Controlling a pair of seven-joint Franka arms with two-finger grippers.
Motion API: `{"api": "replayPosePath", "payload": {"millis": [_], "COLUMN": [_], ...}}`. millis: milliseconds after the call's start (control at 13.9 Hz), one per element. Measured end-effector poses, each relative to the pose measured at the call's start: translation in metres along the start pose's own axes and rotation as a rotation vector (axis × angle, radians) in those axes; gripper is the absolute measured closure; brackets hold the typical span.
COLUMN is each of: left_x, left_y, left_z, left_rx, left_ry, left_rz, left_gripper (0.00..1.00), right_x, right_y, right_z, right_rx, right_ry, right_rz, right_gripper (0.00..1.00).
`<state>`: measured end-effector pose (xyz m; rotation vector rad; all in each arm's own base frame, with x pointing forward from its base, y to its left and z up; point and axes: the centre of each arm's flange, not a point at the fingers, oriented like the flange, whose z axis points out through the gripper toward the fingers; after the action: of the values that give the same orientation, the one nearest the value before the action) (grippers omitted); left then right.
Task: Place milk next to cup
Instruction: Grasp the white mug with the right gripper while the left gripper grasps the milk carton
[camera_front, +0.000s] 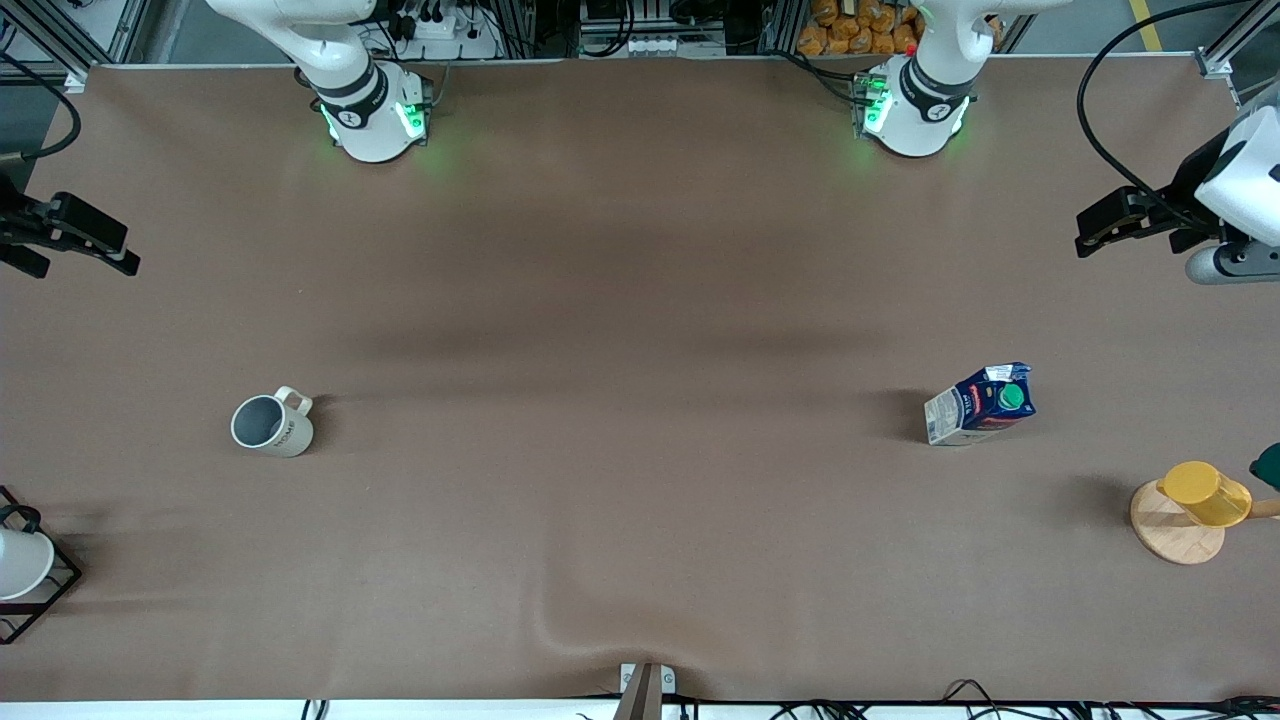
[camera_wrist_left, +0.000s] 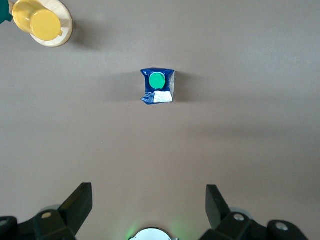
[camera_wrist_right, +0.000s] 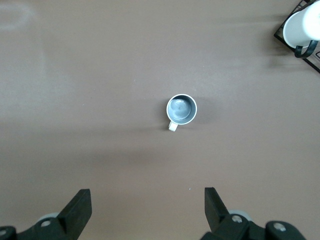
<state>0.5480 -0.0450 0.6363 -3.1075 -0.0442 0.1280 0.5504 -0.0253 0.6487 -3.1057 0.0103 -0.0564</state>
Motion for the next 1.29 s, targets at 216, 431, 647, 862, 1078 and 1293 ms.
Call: {"api": "replayPosePath", "payload": {"millis": [216,431,647,862,1078,1293], "left_x": [-0.001,0.002,0.033,0.078,0.1,0.112], "left_y": [-0.001,-0.001,-0.011,-0.022,-0.01,-0.002], "left_z": [-0.003,0.001,0.034,0.097,0.14,0.169], "left_rx": [-0.002,-0.025,-0.037,-0.05,-0.052,-0.052], "left_ry": [0.005,0.006,0.024,0.004,-0.025,-0.047], "left_rz": [-0.001,-0.004,-0.028,-0.053,-0.037,-0.027], "left_gripper": [0.0,0.0,0.0,0.0,0.0,0.0], "right_x": [0.003,0.003,0.005,0.007,0.016,0.038], "right_y": [0.003,0.003,0.004,0.003,-0.001,0.02], "right_z": [0.002,0.004,0.015,0.041,0.075,0.148], "right_rx": [-0.019,-0.021,-0.03,-0.036,-0.034,-0.032], "right_ry": [0.018,0.017,-0.006,-0.065,-0.127,-0.168], "right_rz": [0.005,0.008,0.006,0.0,-0.009,0.004], "right_gripper": [0.0,0.0,0.0,0.0,0.0,0.0]}}
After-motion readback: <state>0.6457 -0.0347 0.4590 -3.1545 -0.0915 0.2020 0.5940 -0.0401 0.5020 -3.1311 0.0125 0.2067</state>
